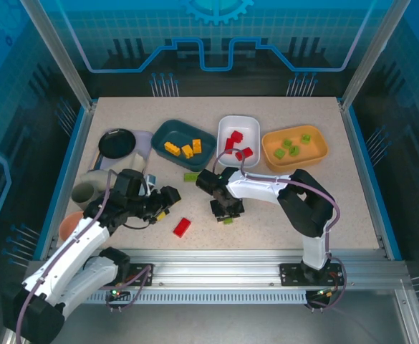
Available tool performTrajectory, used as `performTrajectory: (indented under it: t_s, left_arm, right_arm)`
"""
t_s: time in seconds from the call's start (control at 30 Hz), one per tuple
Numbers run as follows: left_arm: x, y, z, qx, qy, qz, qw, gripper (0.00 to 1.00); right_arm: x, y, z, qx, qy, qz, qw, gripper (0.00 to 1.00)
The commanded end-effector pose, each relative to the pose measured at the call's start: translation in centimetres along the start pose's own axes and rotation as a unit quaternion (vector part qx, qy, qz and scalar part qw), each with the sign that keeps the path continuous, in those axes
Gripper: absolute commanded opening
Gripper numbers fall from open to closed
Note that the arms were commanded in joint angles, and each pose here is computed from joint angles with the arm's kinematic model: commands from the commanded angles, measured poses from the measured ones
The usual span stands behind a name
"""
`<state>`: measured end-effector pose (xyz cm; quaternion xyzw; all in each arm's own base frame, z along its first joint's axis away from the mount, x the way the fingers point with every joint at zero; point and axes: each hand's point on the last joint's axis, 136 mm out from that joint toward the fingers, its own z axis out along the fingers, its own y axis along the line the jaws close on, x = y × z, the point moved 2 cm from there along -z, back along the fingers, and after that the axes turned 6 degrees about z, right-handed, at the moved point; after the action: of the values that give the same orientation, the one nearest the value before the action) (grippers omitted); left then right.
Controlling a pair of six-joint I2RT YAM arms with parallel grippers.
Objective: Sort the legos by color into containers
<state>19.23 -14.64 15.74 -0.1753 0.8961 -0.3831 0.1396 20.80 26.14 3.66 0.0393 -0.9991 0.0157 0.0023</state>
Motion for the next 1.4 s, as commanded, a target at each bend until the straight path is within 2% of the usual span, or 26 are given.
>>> performTrajectory:
  t_s: [0.0,0.1,0.3,0.47,0.67,0.8,0.97,1.07,1.2,1.37]
  left_arm:
    - [-1.0,-1.9,-0.4,0.024,-0.003,0.022,0.999,0.77]
    - [-2.2,-3.1,-0.2,0.026,-0.01,0.026,0.999,0.77]
    - [-5.7,-7.5,1.0,0.042,-0.023,0.056,0.997,0.76]
    - [-7.1,-11.4,4.2,0.044,-0.006,0.101,0.994,0.76]
    - [-7.4,-15.0,8.2,0.039,0.018,0.132,0.99,0.76]
    - [-7.6,-14.7,9.4,-0.01,0.025,0.136,0.99,0.76]
    - [-7.1,-13.2,9.3,-0.042,0.033,0.128,0.99,0.76]
    - [-6.7,-12.4,8.4,-0.052,0.03,0.127,0.99,0.76]
    - [-5.8,-10.5,6.8,-0.094,0.035,0.124,0.987,0.76]
    - [-4.1,-7.3,4.4,-0.141,0.043,0.132,0.98,0.76]
  right_arm:
    - [-1.6,-1.2,-1.6,0.012,-0.032,0.013,0.999,0.26]
    - [-3.4,-3.6,-4.8,0.004,-0.063,0.033,0.997,0.25]
    - [-8.3,-12.5,-9.5,-0.026,-0.107,0.134,0.985,0.25]
    - [-12.9,-20.5,-9.5,-0.037,-0.098,0.262,0.959,0.25]
    - [-17.5,-25.7,-6.9,-0.042,-0.062,0.387,0.919,0.26]
    - [-18.9,-26.9,-4.9,-0.031,-0.036,0.424,0.904,0.3]
    - [-19.9,-26.8,-5.5,-0.031,-0.049,0.431,0.901,0.54]
    - [-20.3,-25.9,-8.1,-0.04,-0.094,0.406,0.908,0.62]
    - [-19.9,-23.8,-12.9,-0.057,-0.17,0.35,0.919,0.68]
    - [-17.1,-18.4,-17.8,-0.147,-0.277,0.232,0.921,0.72]
